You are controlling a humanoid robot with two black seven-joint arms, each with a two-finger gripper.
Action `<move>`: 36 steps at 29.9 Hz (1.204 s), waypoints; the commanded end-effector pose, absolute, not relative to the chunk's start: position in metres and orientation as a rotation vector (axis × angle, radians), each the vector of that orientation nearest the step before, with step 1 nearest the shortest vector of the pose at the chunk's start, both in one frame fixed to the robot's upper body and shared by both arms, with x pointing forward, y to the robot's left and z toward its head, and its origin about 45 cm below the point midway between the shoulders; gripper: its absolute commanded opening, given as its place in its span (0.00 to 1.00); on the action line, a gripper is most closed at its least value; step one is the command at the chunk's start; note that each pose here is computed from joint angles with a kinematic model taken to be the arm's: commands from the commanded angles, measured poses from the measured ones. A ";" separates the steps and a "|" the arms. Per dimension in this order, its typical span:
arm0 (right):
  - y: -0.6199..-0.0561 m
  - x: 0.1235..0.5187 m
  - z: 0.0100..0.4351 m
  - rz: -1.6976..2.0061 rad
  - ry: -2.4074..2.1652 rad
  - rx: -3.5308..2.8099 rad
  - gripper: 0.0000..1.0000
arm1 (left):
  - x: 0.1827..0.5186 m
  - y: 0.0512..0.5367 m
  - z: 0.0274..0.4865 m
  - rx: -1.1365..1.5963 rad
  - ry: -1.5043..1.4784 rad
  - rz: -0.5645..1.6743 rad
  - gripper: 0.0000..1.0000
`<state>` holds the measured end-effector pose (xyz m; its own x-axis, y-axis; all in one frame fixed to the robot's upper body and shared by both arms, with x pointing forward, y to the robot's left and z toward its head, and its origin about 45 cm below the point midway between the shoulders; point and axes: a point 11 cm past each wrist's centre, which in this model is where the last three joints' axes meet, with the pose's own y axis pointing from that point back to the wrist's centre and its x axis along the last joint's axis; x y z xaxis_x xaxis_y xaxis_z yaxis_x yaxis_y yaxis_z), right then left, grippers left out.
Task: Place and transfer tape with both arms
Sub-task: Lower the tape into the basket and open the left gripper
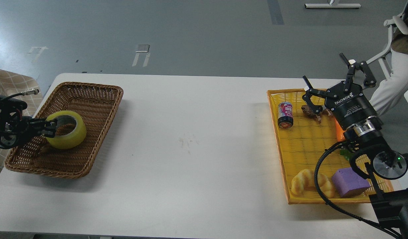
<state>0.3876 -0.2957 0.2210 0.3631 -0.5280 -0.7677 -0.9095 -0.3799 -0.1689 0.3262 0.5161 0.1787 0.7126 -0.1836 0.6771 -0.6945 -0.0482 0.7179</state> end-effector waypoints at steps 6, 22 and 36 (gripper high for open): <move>-0.295 0.387 0.220 0.840 1.241 -2.036 1.00 | 0.327 0.516 0.172 1.599 -0.713 0.488 0.00; -0.297 0.387 0.219 0.841 1.248 -2.032 1.00 | 0.330 0.510 0.174 1.541 -0.691 0.556 0.86; -0.296 0.386 0.220 0.840 1.243 -2.033 1.00 | 0.389 0.438 0.272 1.040 -0.618 0.832 0.87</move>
<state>0.3864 -0.2971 0.2187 0.3564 -0.5285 -0.7705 -0.9121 -0.3757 -0.1641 0.3739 0.4586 0.2451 0.5815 0.1684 0.7959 -0.8121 0.1793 0.5553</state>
